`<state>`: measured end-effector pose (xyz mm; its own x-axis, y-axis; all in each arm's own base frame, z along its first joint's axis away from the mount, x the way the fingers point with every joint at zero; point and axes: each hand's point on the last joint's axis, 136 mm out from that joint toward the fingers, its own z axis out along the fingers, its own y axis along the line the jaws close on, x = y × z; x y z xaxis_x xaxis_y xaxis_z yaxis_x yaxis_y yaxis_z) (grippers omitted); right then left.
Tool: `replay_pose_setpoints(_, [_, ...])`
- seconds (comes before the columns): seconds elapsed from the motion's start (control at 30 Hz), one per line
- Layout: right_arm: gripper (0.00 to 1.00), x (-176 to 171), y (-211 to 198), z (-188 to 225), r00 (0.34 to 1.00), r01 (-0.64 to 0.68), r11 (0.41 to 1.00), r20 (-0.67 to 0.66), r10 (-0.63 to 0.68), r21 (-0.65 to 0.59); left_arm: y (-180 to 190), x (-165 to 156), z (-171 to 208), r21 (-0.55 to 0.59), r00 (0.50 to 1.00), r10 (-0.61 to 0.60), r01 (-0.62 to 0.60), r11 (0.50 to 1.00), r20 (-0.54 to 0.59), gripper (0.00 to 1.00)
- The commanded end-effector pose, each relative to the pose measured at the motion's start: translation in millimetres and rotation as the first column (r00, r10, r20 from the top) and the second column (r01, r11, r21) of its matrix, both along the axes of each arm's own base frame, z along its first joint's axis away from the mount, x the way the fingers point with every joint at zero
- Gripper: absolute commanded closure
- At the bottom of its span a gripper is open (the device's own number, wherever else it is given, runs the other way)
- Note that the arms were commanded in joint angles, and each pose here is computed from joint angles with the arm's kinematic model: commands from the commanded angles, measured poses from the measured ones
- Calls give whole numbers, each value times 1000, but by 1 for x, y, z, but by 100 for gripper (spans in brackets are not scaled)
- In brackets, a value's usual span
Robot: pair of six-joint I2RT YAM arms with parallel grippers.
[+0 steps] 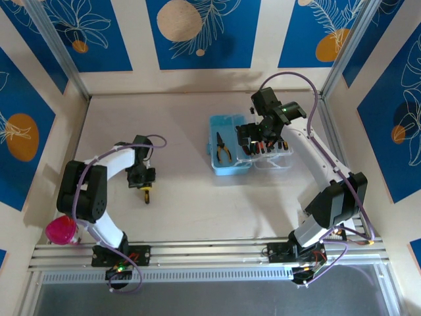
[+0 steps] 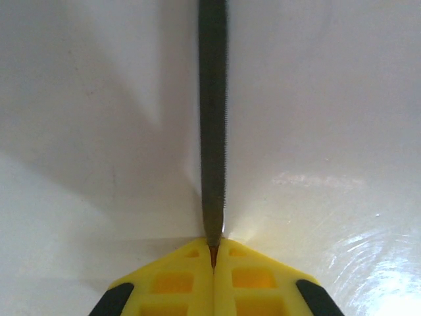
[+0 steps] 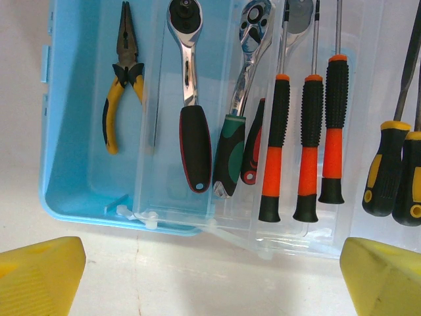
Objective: Pack the tool kit
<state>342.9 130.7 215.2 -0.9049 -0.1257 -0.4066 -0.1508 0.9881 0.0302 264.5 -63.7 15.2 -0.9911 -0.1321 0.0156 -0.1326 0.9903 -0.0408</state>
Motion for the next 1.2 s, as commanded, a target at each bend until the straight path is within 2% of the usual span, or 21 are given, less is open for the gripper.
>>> replay_pose_setpoints(0.0, [1, -7, 1, 9, 1000, 2, 999, 13, -2, 41, -11, -5, -4, -60, 999, -1, -1, 998, -32, 100])
replay_pose_setpoints(0.3, [1, -7, 4, 16, 1000, -5, 998, 26, 4, 60, -27, 20, 38, -107, 997, -42, 49, 993, 63, 100])
replay_pose_setpoints(0.5, [1, -10, 21, 24, 998, -55, 991, 45, 50, 125, -60, 42, 89, -247, 981, -57, 102, 964, 185, 100])
replay_pose_setpoints(0.73, [1, -24, 93, 40, 969, -244, 906, 126, 212, 347, -137, 69, 162, -458, 932, -106, 267, 848, 346, 100])
replay_pose_setpoints(1.0, [1, -38, 153, 34, 940, -340, 824, 149, 306, 452, -211, 86, 237, -641, 874, -75, 408, 650, 480, 100])
replay_pose_setpoints(1.17, [2, -37, 174, 39, 934, -357, 780, 184, 306, 515, -243, 81, 257, -701, 860, -69, 456, 549, 505, 100])
